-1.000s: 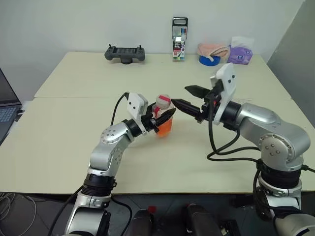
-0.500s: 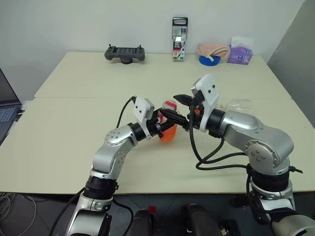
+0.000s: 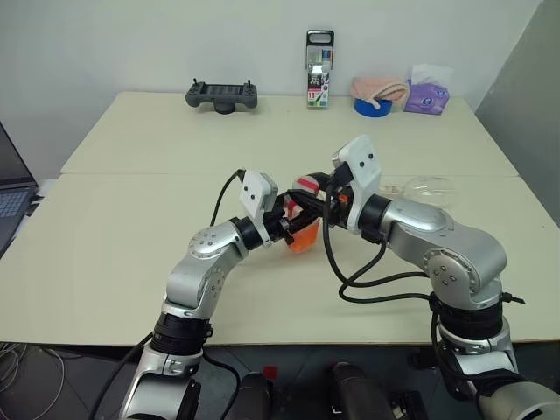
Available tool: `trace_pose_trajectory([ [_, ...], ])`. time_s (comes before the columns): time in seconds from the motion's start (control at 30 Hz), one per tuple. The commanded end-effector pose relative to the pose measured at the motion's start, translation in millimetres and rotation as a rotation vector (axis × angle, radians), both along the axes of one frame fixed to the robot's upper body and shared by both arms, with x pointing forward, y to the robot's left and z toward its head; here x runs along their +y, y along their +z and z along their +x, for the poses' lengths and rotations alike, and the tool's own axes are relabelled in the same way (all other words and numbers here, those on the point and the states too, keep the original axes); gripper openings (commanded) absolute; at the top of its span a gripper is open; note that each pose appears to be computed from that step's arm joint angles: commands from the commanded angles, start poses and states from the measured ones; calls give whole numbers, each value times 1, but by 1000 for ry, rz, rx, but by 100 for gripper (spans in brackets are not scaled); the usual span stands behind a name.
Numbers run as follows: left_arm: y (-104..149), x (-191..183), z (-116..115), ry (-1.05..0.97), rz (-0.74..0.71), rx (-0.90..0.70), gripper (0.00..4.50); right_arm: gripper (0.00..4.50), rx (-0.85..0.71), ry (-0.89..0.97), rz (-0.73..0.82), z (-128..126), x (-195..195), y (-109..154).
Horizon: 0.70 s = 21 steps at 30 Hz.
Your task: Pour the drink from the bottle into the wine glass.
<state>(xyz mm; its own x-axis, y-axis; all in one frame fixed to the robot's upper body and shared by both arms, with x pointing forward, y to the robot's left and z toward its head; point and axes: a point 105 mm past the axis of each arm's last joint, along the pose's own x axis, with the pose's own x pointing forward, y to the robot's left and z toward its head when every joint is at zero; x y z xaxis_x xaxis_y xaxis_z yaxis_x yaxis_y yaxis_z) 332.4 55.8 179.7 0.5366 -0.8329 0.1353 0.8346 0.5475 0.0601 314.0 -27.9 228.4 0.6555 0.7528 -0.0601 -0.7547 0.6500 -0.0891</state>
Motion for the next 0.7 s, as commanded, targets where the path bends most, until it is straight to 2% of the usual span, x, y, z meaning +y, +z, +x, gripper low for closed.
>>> trace_pose_trajectory([
  [0.03, 17, -6, -5, -32, -22, -47, 214, 189, -90, -61, 15, 6, -11, 18],
  [0.2, 13, -12, -15, -125, -18, -2, 214, 189, -172, -39, -46, 21, -25, 27],
  [0.27, 14, -16, -20, -177, -17, 21, 214, 189, -159, 162, -73, 8, -20, 23],
  [0.3, 14, -18, -23, -209, -17, 42, 214, 189, -129, 337, -120, -8, -16, 16],
  [0.37, 11, -22, -28, -264, 8, 74, 214, 189, -102, 656, -281, -40, -21, 0],
  [0.4, 8, -24, -30, -287, 27, 83, 214, 189, -99, 749, -338, -46, -25, -2],
  [0.53, -1, -32, -37, -327, 71, 88, 214, 189, -134, 818, -344, -24, -27, 23],
  [0.7, -2, -34, -38, -324, 68, 90, 214, 189, -135, 832, -423, -7, -36, 23],
])
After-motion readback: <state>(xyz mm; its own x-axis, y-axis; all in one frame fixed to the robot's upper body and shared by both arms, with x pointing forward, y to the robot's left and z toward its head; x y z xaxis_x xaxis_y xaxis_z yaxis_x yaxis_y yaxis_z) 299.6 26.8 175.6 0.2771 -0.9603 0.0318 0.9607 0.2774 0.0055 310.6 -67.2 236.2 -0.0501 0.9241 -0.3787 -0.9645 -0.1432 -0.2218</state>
